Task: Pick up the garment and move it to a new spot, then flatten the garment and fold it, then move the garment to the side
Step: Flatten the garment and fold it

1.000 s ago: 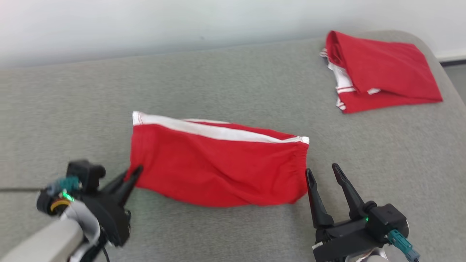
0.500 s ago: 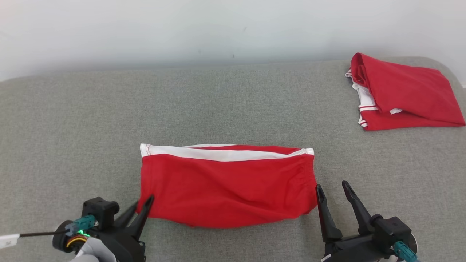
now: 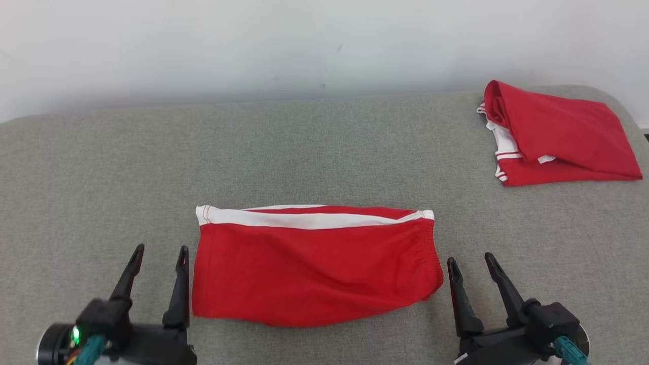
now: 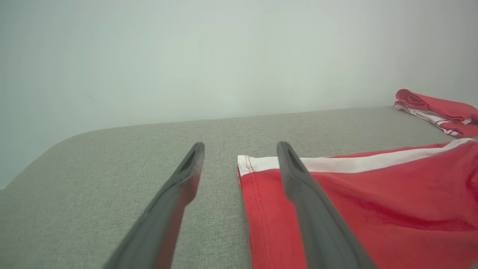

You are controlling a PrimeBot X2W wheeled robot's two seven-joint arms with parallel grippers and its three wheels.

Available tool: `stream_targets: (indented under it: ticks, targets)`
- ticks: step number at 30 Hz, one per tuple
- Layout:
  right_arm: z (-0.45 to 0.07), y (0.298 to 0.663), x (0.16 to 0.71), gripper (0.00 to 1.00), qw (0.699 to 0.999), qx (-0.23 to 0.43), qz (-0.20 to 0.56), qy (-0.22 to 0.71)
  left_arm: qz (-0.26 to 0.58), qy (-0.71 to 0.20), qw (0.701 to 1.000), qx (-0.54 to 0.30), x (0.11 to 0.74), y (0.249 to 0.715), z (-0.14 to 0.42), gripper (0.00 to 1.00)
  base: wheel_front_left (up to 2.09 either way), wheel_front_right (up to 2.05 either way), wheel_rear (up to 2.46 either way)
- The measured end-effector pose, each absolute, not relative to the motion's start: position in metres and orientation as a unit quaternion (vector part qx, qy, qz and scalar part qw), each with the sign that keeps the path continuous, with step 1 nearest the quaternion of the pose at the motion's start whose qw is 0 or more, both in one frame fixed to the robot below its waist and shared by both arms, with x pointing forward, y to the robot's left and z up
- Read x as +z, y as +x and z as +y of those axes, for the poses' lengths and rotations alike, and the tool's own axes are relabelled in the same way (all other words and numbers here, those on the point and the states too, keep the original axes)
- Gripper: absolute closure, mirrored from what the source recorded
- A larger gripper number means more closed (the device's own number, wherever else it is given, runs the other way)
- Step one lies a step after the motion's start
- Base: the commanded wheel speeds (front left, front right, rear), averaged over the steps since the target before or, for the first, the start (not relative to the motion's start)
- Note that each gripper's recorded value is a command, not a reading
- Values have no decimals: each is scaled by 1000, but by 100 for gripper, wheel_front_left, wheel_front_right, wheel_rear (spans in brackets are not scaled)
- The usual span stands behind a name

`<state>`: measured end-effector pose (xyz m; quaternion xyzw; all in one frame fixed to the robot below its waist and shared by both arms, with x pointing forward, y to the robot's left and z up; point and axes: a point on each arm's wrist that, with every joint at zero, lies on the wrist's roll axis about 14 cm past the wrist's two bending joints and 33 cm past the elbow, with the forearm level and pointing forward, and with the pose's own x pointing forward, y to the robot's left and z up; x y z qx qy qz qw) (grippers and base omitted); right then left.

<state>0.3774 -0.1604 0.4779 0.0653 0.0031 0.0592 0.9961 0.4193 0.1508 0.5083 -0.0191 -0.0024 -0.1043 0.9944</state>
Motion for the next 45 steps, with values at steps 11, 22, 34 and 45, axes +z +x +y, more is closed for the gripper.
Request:
stream_targets:
  ticks: [11, 22, 34, 45]
  targets:
    - [-159, 370, 481, 0, 996, 60, -1, 67, -40, -30, 999, -12, 514, 386, 185, 0, 0, 0, 0]
    - [-161, 366, 474, 0, 996, 55, 11, 67, -19, -17, 1000, -5, 494, 363, 192, 0, 0, 0, 0]
    - [-154, 384, 465, 0, 996, 71, 30, 48, -4, -17, 1000, 3, 483, 356, 198, 0, 0, 0, 0]
    - [-141, 427, 435, 0, 989, 96, 108, 20, 5, -18, 1000, 4, 477, 355, 199, 0, 0, 0, 0]
